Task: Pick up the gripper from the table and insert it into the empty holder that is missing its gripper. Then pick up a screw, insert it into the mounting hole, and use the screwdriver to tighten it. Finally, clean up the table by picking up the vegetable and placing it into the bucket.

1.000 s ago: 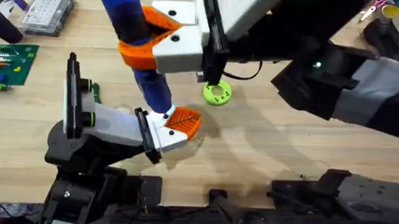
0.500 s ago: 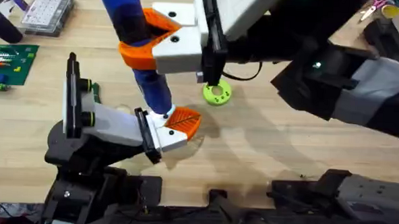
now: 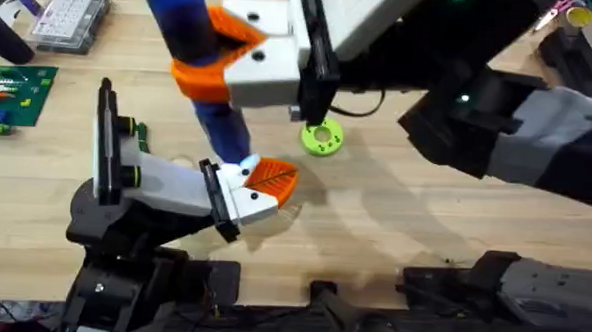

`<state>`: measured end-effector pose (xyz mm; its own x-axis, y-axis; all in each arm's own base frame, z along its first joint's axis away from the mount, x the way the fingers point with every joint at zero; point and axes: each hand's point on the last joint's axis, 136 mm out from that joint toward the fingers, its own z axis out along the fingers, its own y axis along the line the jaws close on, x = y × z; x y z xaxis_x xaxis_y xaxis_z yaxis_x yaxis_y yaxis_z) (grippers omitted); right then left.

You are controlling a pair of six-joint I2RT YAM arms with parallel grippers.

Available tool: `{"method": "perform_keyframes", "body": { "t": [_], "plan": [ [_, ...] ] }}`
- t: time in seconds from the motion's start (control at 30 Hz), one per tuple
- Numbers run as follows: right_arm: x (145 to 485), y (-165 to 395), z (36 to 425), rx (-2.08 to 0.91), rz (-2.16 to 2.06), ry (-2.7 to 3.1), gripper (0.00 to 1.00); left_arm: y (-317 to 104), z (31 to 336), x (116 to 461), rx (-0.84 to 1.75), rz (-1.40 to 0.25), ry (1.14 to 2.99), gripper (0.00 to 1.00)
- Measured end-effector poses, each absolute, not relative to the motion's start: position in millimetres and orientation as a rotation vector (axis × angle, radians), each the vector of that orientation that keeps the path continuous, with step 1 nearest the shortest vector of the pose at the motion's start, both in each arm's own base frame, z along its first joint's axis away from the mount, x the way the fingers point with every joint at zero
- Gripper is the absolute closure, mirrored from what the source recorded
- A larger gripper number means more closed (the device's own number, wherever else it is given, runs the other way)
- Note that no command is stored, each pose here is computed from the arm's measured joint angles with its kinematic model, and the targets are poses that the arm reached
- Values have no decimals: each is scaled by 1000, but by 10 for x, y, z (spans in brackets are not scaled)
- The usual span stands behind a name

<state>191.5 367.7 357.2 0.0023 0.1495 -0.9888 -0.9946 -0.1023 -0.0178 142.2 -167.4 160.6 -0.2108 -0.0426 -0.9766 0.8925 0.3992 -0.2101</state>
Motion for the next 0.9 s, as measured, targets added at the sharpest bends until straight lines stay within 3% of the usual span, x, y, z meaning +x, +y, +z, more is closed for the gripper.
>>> {"method": "perform_keyframes", "body": {
  "t": [0.13,0.33,0.43,0.63,0.9],
  "plan": [
    [1941,3659,3908,-1156,1323,949,975,-1676,1605,1418,788,-1044,1533,995],
    [1990,3615,4719,-1157,1233,854,975,-1676,1606,1418,788,-1044,1533,995],
    [1970,3595,4895,-1187,1184,849,975,-1676,1606,1418,788,-1044,1533,995],
    [2059,3561,4852,-1250,1082,891,975,-1676,1606,1418,788,-1044,1533,995],
    [2561,3410,4271,-1302,799,1123,975,-1676,1606,1418,788,-1045,1533,995]
  ]
}}
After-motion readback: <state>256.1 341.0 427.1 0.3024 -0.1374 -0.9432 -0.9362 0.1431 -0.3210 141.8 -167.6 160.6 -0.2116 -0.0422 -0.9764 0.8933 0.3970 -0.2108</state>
